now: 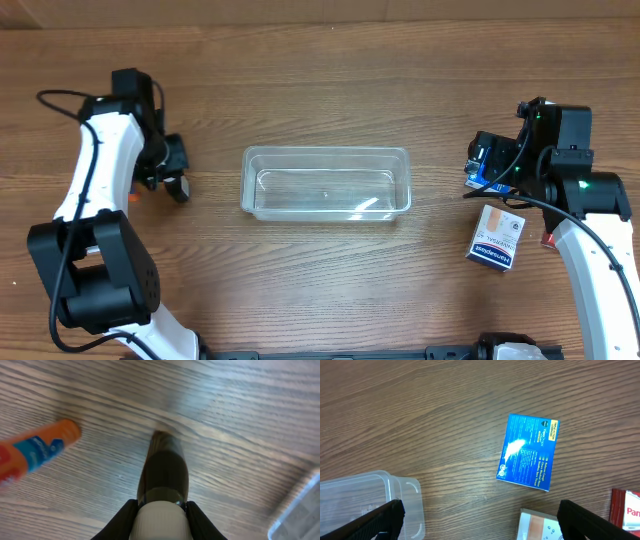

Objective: Pack container
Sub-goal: 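Carry the bottle into the container's left end and release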

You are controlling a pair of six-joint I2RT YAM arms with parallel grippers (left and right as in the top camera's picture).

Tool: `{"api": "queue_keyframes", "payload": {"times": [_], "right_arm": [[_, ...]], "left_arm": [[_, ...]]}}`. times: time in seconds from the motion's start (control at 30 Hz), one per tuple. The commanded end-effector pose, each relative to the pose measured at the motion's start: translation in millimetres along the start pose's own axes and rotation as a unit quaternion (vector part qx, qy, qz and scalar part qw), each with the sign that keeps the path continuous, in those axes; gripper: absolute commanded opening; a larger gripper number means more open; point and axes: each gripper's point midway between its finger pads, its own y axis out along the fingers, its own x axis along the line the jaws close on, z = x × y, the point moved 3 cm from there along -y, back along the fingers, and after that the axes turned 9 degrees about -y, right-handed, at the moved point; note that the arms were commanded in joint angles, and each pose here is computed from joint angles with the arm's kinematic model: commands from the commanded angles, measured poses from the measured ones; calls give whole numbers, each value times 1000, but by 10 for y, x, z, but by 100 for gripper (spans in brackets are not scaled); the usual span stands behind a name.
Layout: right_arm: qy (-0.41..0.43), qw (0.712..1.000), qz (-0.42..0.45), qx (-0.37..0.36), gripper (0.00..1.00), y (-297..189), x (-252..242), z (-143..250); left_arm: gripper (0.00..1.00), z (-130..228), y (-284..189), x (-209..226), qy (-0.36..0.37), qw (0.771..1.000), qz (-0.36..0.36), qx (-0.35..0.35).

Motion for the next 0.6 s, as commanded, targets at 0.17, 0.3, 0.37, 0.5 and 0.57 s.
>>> {"api": "queue_keyframes", "payload": {"times": [0.17,0.3,0.37,0.5,0.57], "right_arm": [[4,1000,0,-13,100,-41,-5,-85],[6,1000,0,-13,100,-41,-5,-85],[6,1000,0,-12,100,-41,-5,-84],[6,1000,0,-12,100,-41,-4,-83],[6,1000,0,-12,100,-41,-4,-83]], "left_arm": [[4,652,-1623,-951,82,974,127,-167],[4,954,-1608,-1239,88,976,142,-142],[4,1012,-1466,-1341,90,979,135,-125],[4,968,-992,-1484,88,987,100,-84],[4,897,-832,-1545,100,988,89,-80]]}}
